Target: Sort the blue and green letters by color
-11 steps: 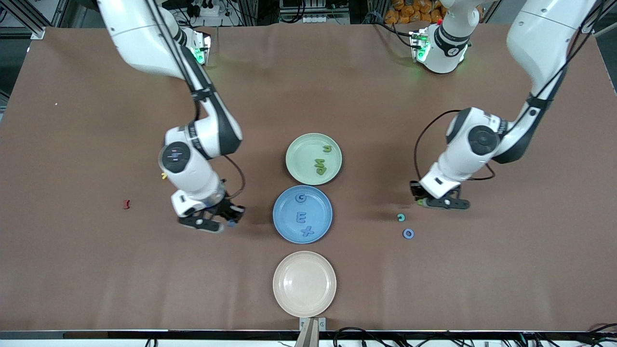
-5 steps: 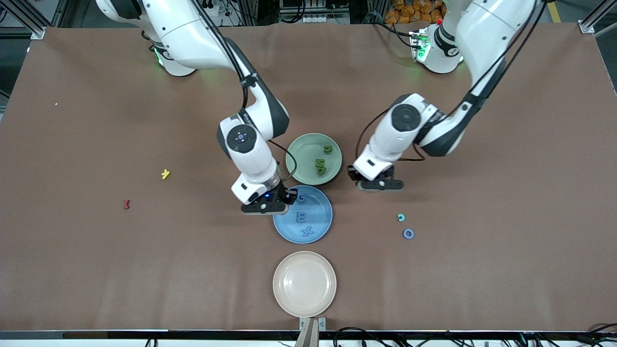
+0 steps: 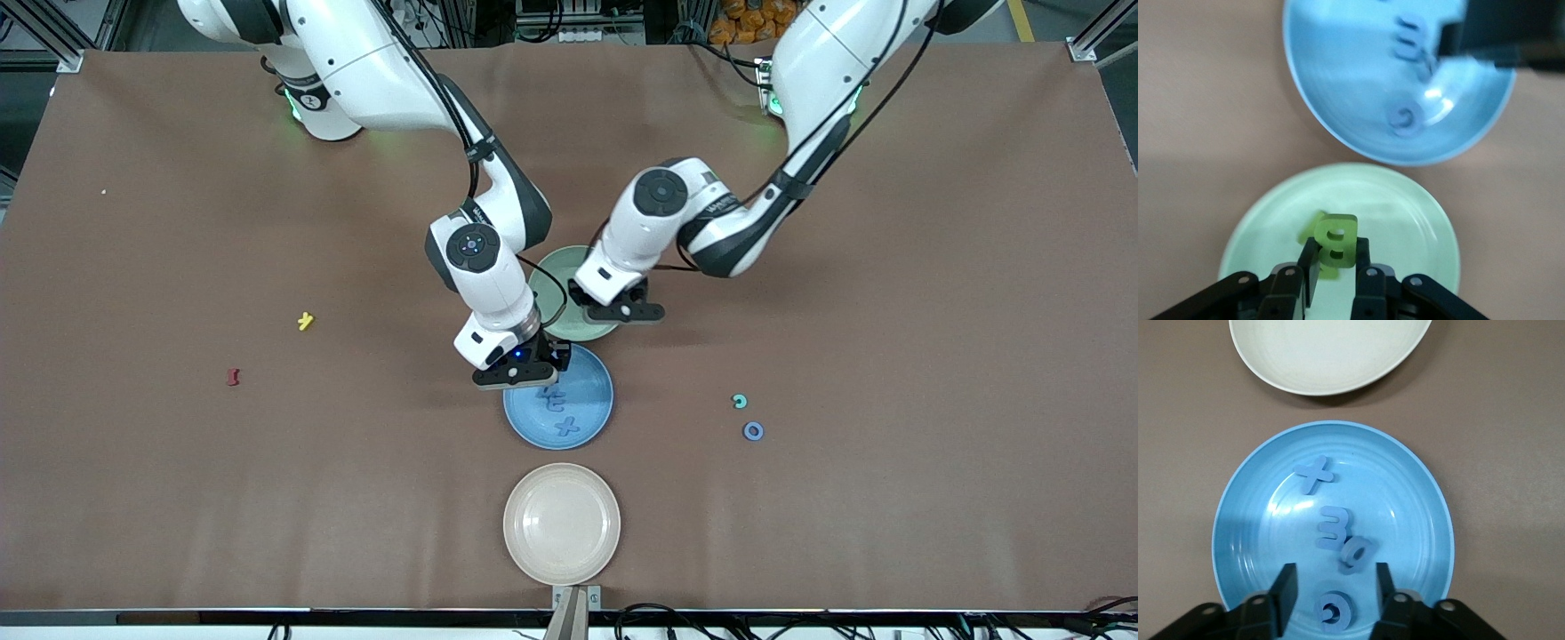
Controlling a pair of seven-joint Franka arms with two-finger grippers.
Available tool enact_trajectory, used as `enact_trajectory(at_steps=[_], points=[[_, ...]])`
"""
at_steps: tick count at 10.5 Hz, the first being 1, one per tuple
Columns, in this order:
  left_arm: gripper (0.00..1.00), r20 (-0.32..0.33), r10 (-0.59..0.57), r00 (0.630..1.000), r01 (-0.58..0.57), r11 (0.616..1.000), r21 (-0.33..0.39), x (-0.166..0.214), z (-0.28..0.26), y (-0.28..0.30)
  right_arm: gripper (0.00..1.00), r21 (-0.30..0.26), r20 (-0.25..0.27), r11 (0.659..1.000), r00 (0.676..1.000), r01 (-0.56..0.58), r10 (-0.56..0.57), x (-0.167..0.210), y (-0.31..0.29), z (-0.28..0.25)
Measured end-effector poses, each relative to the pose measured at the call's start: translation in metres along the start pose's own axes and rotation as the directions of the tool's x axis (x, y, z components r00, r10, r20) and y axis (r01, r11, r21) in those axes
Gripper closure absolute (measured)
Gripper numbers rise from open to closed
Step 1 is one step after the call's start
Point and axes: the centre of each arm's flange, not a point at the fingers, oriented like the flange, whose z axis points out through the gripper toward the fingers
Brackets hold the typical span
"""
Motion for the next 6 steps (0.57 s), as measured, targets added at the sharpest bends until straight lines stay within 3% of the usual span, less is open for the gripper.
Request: enact_trajectory(at_steps=[3,4,6], points=[[0.71,0.022,0.008,1.000,-0.008,1.000,0.005,-0.033,0.009,0.025,0.08,-0.005,-0.017,1.000,1.000,0.007,-0.007,0.009,0.005,-0.005],[0.59,0.023,0.003,1.000,-0.003,1.000,0.012,-0.032,0.013,0.022,0.00,-0.010,-0.026,1.000,1.000,0.011,-0.011,0.016,0.011,-0.007],[0.31,-0.003,-0.035,0.999,0.035,0.999,0.028,-0.008,0.013,0.005,0.00,-0.041,-0.009,0.999,1.000,0.023,-0.023,0.038,0.044,-0.012]])
